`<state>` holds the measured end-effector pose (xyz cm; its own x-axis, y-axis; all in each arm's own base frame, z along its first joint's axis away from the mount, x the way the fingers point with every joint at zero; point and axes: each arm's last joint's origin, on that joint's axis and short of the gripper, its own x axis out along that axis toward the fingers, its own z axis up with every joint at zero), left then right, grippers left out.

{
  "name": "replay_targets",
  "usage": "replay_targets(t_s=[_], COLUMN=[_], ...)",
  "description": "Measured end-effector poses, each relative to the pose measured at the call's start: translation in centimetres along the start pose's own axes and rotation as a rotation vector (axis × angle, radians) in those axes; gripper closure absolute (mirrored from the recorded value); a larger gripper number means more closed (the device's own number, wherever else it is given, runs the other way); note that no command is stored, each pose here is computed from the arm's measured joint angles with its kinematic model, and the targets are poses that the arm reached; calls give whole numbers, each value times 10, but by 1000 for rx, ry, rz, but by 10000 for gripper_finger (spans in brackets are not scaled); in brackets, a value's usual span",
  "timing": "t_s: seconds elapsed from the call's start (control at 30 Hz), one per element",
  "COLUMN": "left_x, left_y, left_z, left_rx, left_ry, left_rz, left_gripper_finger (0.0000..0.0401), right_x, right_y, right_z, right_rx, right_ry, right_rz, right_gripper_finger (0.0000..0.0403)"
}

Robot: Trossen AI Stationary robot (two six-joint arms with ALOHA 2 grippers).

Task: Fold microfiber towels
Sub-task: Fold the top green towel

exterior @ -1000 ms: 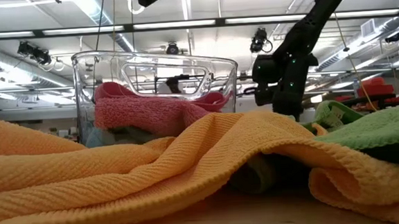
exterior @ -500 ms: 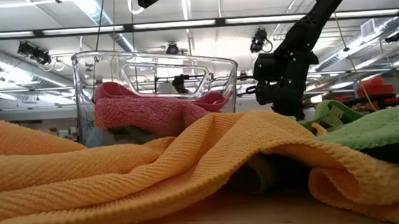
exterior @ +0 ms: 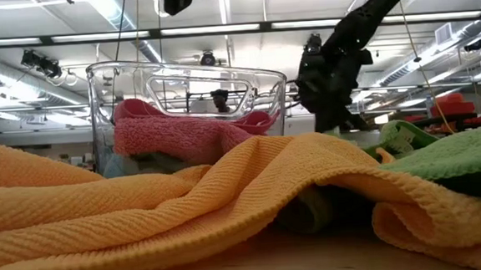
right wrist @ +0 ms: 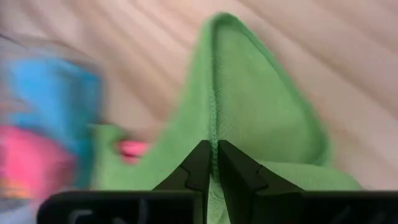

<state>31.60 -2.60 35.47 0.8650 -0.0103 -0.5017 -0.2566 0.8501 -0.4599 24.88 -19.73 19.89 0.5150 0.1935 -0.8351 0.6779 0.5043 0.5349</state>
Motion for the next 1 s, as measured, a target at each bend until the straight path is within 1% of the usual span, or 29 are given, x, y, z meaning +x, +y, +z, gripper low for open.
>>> replay_targets(t_s=[0.07,0.1,0.23,0.33,0.4,0.47,0.53,0.67,0.77,0.87,0.97,1.0], left_x=[2,3,11,19,23,28,31,38,42,43,43,43], left_y=[0,-1,-1,0,0,0,0,0,0,1,2,2], left_z=[0,0,-1,-3,-4,-5,-6,-8,-8,-9,-9,-9], left_rx=[-28,-44,-78,-92,-100,-101,-99,-94,-93,-86,-85,-84], left_ry=[-1,-6,-6,6,2,3,10,12,6,17,15,16], left_rz=[1,-3,-5,5,2,2,3,4,1,9,10,12], left_gripper_finger=[239,239,239,239,239,239,239,239,239,239,239,239], right_x=[-7,-11,-19,-16,-14,-11,-9,-6,-5,-3,-3,-3], right_y=[5,8,17,25,31,37,41,43,40,35,32,31], right_z=[7,12,25,31,33,33,31,27,22,17,12,11], right_rx=[54,60,57,79,94,94,78,-11,-63,-118,-178,-216], right_ry=[-11,-30,-123,-193,-211,-236,-232,-210,-175,-132,-95,-85], right_rz=[94,130,184,237,263,253,242,216,185,130,96,89], right_gripper_finger=[363,363,363,363,363,363,363,363,353,326,284,270])
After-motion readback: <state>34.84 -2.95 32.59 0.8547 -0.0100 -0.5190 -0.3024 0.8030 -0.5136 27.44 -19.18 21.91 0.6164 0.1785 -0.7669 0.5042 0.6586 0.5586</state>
